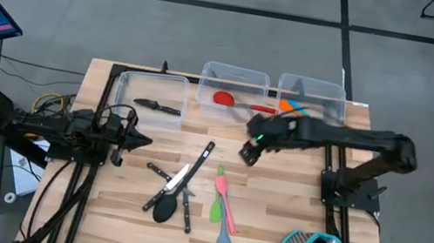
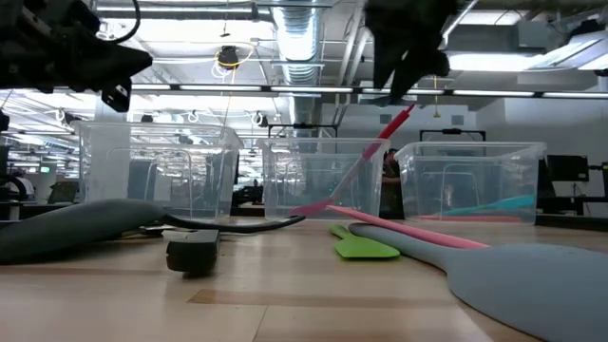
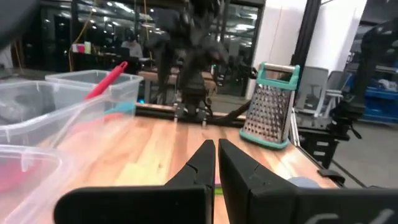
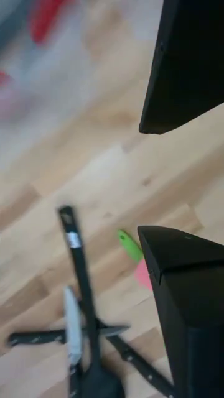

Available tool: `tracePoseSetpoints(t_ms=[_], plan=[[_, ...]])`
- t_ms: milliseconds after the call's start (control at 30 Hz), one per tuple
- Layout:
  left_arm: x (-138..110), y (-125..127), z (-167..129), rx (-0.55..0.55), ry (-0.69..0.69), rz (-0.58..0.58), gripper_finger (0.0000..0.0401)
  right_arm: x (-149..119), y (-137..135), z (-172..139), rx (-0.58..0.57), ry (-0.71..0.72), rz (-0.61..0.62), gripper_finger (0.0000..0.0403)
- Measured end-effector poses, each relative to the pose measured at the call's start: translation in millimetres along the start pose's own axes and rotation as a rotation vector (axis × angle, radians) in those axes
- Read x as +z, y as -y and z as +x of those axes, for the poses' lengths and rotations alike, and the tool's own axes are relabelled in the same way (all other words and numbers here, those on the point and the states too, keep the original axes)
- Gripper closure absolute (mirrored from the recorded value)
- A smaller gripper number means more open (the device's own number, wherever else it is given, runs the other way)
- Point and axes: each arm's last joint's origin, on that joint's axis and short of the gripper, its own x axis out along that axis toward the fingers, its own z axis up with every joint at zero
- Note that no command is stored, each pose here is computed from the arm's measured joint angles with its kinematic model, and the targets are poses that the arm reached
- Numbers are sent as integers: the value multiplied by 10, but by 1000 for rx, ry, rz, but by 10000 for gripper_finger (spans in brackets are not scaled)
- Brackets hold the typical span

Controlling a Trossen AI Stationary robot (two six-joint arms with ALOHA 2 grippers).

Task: Pick & Place Kitchen Items
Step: Put the pink spatula into the top right transparent bin

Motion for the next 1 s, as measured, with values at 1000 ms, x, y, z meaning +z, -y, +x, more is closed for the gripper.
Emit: tracePoseSetpoints(t_ms=[1000], plan=[[8,-33,7,116,14,50,399,-566,-1074,951,112,-141,26,141]])
